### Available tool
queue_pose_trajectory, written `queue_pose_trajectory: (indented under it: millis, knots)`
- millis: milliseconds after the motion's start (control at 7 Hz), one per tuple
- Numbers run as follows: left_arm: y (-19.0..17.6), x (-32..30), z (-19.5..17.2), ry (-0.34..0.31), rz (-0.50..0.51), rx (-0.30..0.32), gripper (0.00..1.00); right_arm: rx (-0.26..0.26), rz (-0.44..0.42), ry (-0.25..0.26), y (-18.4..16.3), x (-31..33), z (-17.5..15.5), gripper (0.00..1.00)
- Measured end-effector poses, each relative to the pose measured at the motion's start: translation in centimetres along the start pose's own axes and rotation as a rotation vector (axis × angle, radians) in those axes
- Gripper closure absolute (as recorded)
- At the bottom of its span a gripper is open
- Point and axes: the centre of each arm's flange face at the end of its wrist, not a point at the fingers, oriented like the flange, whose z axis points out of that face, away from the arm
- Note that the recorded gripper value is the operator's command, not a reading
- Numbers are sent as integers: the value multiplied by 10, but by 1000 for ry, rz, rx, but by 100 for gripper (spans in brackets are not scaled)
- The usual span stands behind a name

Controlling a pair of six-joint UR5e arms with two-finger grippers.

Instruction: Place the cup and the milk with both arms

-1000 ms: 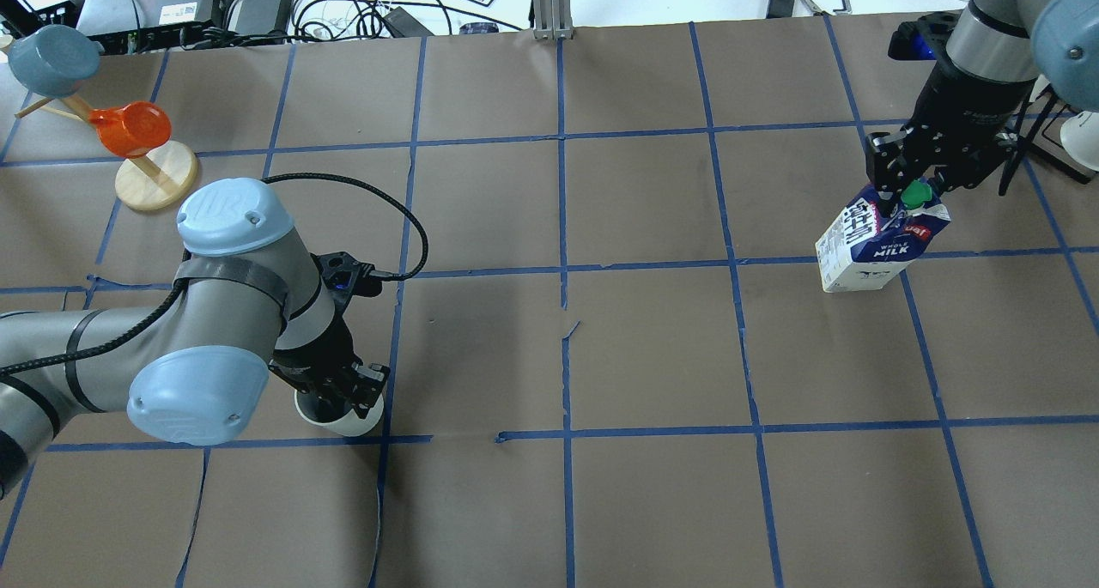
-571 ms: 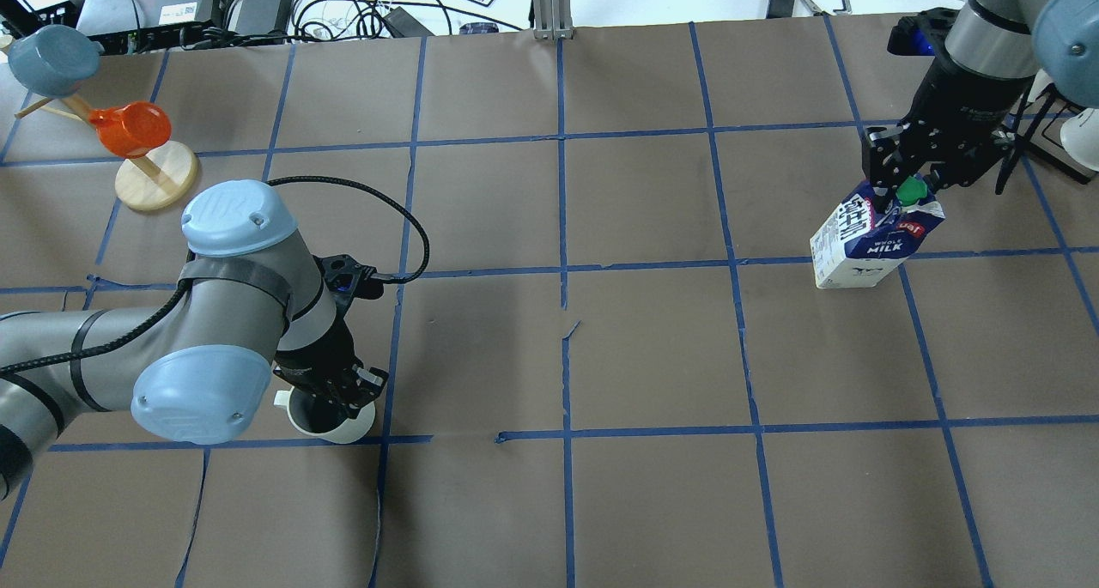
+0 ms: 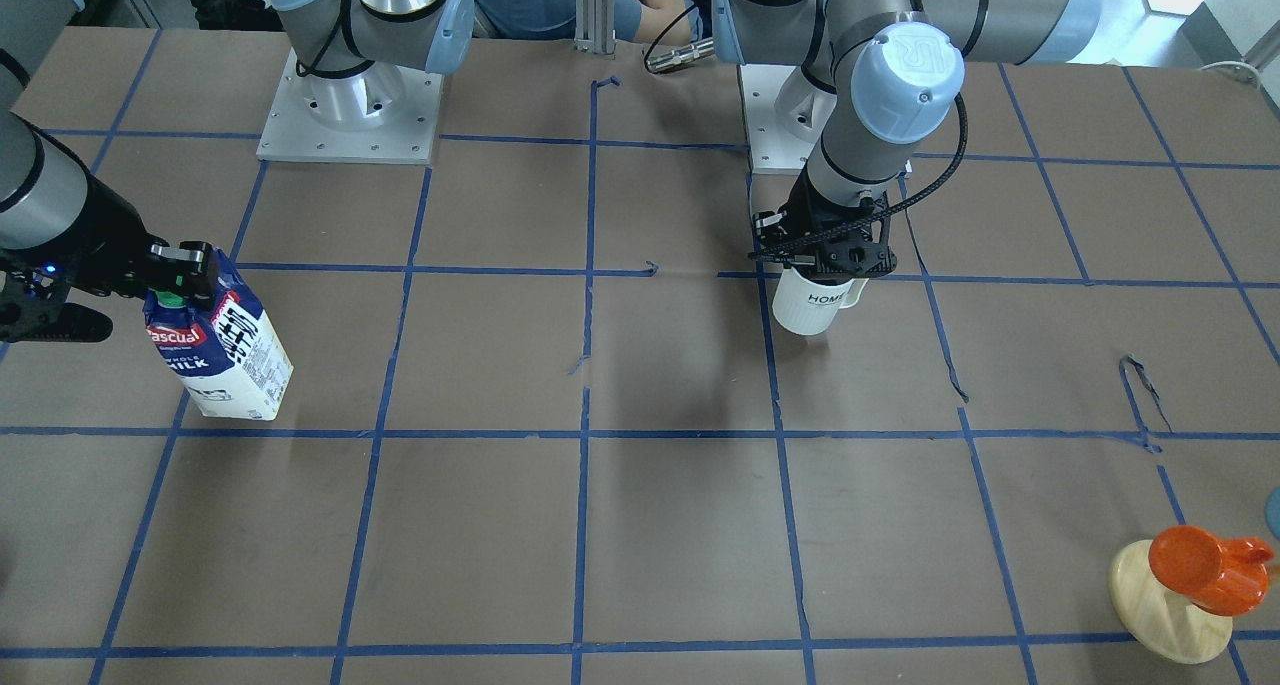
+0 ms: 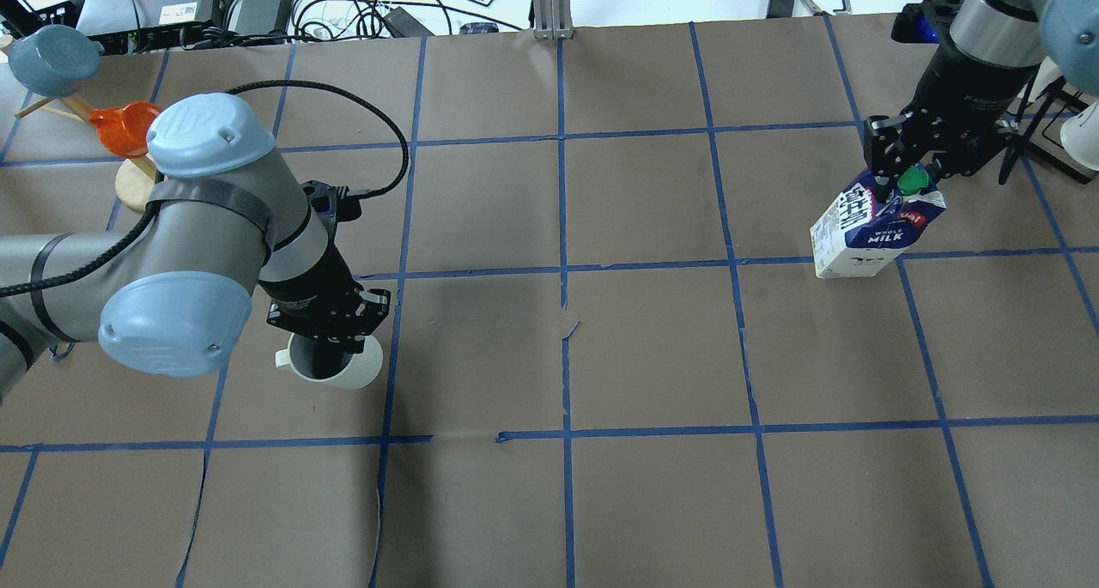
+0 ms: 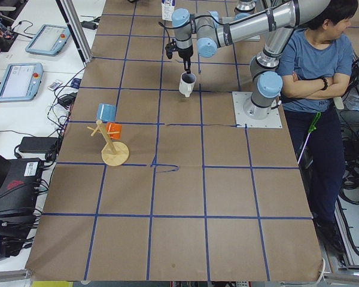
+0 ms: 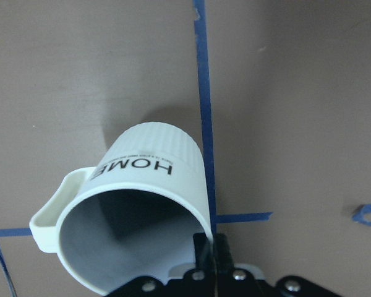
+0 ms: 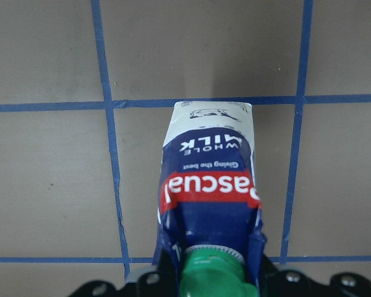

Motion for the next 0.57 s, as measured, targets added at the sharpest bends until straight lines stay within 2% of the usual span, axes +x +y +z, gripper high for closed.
queue_pose_trajectory:
  millis: [286, 571]
  knots:
    - [-12, 38, -8, 41, -202, 8, 100, 7, 0, -1, -1, 0, -3, 81]
    - [-42, 97, -16, 120, -331, 32, 100, 8, -4, -3, -1, -2, -4, 81]
